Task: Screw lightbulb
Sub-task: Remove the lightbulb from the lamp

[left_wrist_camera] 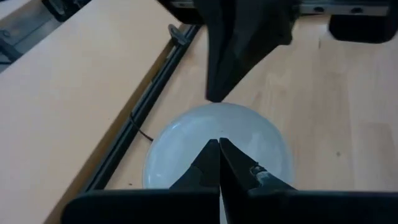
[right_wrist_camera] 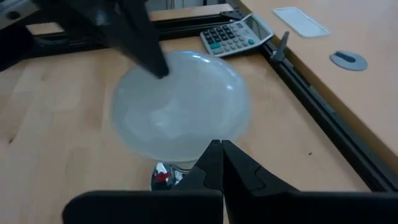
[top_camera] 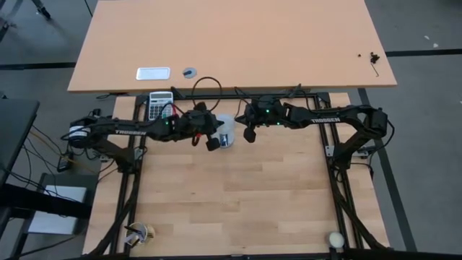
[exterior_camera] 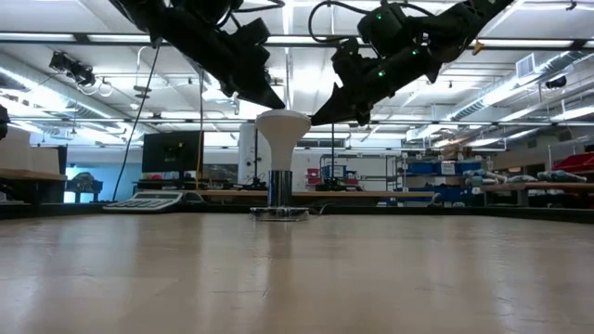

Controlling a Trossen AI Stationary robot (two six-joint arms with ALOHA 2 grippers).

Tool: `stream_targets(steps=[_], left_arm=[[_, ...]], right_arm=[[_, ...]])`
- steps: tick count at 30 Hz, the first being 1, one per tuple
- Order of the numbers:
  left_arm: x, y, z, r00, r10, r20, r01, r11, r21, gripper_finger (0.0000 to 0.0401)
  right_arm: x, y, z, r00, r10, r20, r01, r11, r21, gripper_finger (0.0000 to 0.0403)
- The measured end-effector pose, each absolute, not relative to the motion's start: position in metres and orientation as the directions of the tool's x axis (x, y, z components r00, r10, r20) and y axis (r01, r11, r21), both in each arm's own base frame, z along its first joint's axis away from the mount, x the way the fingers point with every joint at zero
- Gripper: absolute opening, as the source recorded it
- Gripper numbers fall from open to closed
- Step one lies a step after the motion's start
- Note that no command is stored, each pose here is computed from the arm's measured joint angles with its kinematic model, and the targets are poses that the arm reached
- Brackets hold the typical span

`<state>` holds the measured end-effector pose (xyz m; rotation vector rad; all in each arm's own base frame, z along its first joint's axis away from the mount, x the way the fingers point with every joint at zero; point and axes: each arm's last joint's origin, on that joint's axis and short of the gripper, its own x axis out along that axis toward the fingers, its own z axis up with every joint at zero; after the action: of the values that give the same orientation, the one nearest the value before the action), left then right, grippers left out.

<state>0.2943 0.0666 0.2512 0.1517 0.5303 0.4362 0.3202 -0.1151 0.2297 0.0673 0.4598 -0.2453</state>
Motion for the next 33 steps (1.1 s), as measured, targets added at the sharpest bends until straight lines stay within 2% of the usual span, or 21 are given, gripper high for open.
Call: stream_targets(steps=[9,15,18,20,25,28,33], left_arm=[[0.293,0.069,0.249,0.761,0.447,-0.470,-0.372,0.894,0.249,0.0000],[0.293,0.071,0.249,0.757,0.455,-0.469,-0.382,0.890,0.248,0.0000],[0.293,0.072,0.249,0.756,0.456,-0.470,-0.383,0.890,0.247,0.0000],[0.292,0.073,0.248,0.755,0.455,-0.472,-0.382,0.891,0.247,0.0000],[0.292,0.072,0.247,0.749,0.452,-0.485,-0.377,0.892,0.249,0.0000],[0.292,0.072,0.247,0.749,0.452,-0.485,-0.377,0.892,0.249,0.0000],[0.292,0.072,0.247,0.751,0.451,-0.483,-0.377,0.893,0.248,0.0000]], right_arm=[[0.325,-0.100,0.230,0.882,-0.154,-0.446,0.186,0.982,0.028,0.0005],[0.330,-0.083,0.231,0.901,-0.031,-0.433,0.065,0.996,0.064,0.0005],[0.331,-0.079,0.231,0.901,-0.019,-0.433,0.046,0.998,0.051,0.0005],[0.329,-0.078,0.235,0.901,-0.062,-0.430,0.082,0.996,0.028,0.0005],[0.323,-0.095,0.240,0.869,-0.265,-0.418,0.270,0.962,-0.048,0.0006],[0.321,-0.106,0.237,0.858,-0.292,-0.422,0.303,0.952,-0.042,0.0006],[0.319,-0.113,0.237,0.874,-0.247,-0.419,0.275,0.962,0.006,0.0006]])
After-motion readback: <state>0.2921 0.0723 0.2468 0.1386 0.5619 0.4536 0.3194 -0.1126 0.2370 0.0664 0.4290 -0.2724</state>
